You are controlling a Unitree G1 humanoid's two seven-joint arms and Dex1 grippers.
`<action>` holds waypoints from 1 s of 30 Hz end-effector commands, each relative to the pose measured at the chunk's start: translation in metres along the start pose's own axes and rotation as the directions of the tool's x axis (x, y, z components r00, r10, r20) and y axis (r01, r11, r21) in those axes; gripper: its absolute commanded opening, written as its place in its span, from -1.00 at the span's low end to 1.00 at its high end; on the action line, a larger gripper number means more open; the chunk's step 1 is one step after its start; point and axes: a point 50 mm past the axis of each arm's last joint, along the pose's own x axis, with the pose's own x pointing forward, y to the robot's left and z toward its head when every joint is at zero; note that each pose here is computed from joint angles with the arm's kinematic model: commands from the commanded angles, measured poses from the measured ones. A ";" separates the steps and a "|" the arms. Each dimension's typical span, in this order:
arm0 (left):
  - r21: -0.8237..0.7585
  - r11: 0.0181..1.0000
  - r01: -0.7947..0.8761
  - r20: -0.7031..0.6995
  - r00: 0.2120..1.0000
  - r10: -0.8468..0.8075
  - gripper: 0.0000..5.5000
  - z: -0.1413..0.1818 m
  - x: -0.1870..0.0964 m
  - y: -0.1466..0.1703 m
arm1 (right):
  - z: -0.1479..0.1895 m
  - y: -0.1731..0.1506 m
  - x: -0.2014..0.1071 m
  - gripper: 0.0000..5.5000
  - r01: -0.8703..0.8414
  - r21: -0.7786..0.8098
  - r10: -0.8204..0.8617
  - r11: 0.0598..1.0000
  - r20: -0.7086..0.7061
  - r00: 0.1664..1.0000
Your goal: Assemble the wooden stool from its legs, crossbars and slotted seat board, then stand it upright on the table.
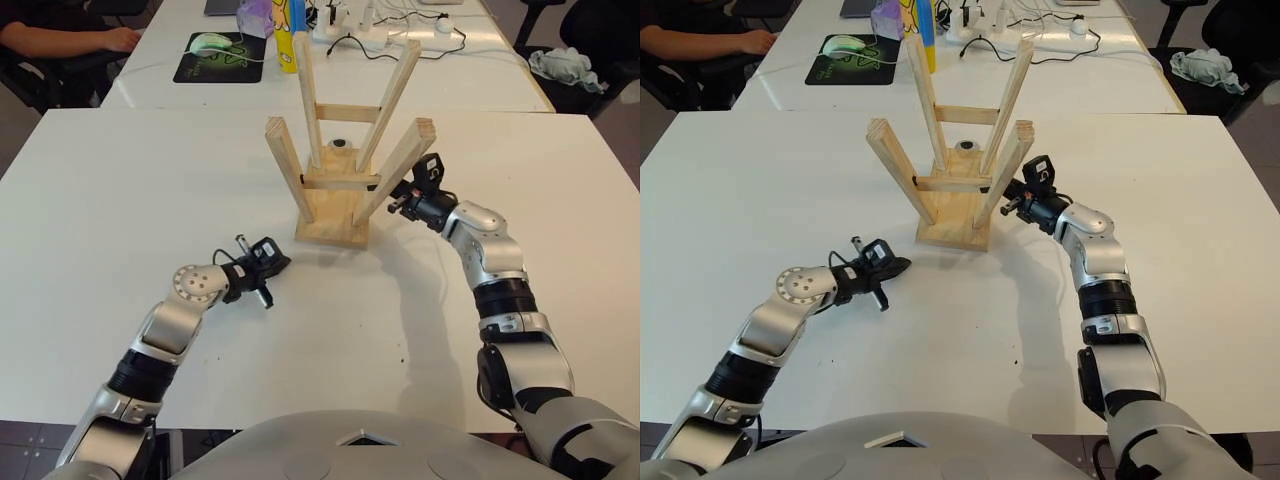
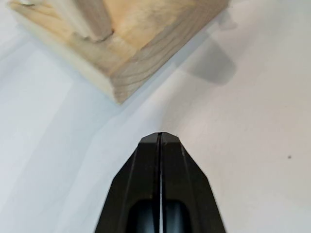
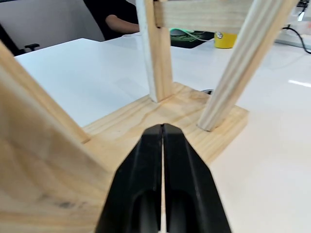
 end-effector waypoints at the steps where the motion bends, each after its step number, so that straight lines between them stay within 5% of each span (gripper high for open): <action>1: 0.005 1.000 -0.014 -0.034 0.999 0.014 -1.00 0.002 0.023 0.002 | 0.003 0.007 0.008 -1.00 -0.131 -0.045 0.130 0.990 -0.010 0.991; 13: -0.016 0.988 -0.152 -0.058 0.987 0.151 -1.00 -0.003 0.029 0.025 | -0.004 0.055 0.015 -1.00 -0.394 -0.122 0.386 0.911 -0.082 0.919; 21: -0.022 0.988 -0.154 -0.065 0.986 0.153 -1.00 -0.006 0.028 0.022 | 0.003 0.068 0.002 -1.00 -0.255 -0.163 0.248 0.953 -0.062 0.967; 25: -0.034 0.983 -0.178 -0.073 0.982 0.175 -1.00 -0.010 0.025 0.022 | 0.047 0.090 -0.025 -1.00 -0.255 -0.031 0.257 0.966 0.137 0.957; 30: -0.067 0.973 -0.220 -0.098 0.972 0.213 -1.00 -0.023 0.014 0.022 | 0.142 0.101 -0.063 -1.00 -0.428 0.047 0.367 0.903 0.435 0.822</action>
